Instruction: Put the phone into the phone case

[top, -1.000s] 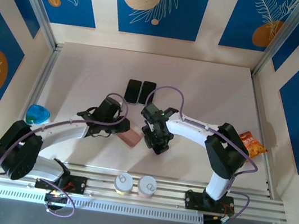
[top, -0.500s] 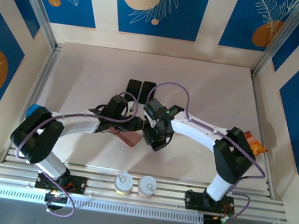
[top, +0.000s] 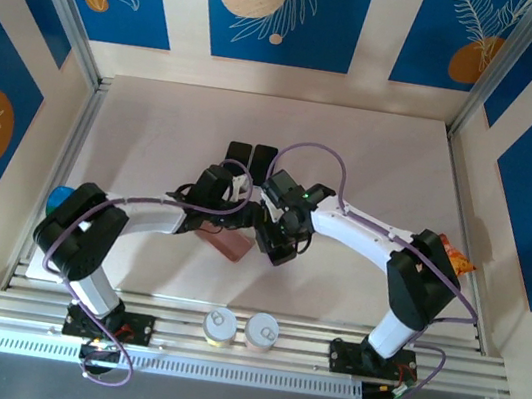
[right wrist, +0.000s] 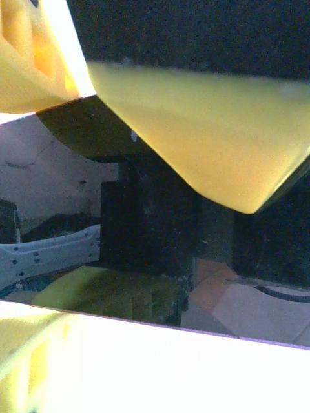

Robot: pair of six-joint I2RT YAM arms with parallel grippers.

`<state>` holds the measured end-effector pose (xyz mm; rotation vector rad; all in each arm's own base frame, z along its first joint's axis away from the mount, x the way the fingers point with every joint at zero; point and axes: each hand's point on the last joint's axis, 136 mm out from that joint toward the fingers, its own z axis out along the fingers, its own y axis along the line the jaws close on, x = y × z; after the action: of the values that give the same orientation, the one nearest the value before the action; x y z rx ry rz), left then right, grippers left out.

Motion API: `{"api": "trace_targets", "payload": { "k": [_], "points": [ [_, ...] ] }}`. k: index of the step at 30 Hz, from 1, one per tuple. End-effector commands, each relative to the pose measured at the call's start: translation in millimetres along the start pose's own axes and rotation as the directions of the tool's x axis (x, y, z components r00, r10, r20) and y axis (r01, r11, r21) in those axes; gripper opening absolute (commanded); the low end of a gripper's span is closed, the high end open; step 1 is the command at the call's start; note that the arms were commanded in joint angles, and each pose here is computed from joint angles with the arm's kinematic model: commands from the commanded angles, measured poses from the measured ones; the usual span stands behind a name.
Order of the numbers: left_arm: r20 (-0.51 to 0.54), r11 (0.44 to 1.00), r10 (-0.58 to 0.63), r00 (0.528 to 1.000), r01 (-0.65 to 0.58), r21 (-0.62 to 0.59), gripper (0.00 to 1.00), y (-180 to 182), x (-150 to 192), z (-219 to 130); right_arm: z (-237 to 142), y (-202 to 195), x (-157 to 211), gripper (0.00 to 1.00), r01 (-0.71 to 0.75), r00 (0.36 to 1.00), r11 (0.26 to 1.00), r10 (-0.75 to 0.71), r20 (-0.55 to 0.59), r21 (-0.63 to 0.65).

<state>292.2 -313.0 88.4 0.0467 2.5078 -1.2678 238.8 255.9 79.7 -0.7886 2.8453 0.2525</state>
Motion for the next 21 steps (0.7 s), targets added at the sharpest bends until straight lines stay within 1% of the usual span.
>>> {"api": "trace_targets", "payload": {
  "k": [1, 4, 8, 11, 15, 20, 21],
  "points": [
    [-0.001, 0.998, 0.005, 1.0, -0.005, 0.063, 0.36, -16.6, -3.3, 5.7, -27.3, 12.2, -20.7, 0.51, -0.016, 0.995, 0.997, 0.023, 0.092, -0.073],
    [-0.002, 0.998, 0.004, 1.0, -0.004, 0.067, 0.35, -18.1, -3.1, 6.4, -29.0, 11.9, -21.7, 0.5, -0.02, 0.995, 0.997, 0.028, 0.097, -0.077],
    [-0.004, 0.997, 0.003, 1.0, -0.003, 0.071, 0.3, -19.6, -2.6, 7.2, -30.0, 11.6, -23.1, 0.5, -0.025, 0.995, 0.997, 0.032, 0.099, -0.077],
    [-0.002, 0.997, 0.002, 1.0, -0.002, 0.077, 0.21, -21.1, -3.0, 7.9, -32.3, 12.7, -24.6, 0.5, -0.026, 0.994, 0.996, 0.035, 0.105, -0.085],
    [0.001, 0.997, 0.0, 1.0, 0.0, 0.083, 0.0, -22.4, -3.9, 8.3, -33.8, 12.3, -24.1, 0.5, -0.027, 0.994, 0.996, 0.036, 0.106, -0.084],
    [0.02, 0.996, 0.004, 1.0, -0.006, 0.091, 0.0, -25.9, -6.5, 6.1, -31.9, 8.0, -20.2, 0.49, -0.041, 0.994, 0.996, 0.049, 0.102, -0.081],
    [0.03, 0.996, 0.004, 1.0, -0.007, 0.092, 0.0, -26.9, -8.3, 4.8, -31.0, 6.8, -17.7, 0.51, -0.051, 0.994, 0.995, 0.059, 0.096, -0.085]
  ]
}}
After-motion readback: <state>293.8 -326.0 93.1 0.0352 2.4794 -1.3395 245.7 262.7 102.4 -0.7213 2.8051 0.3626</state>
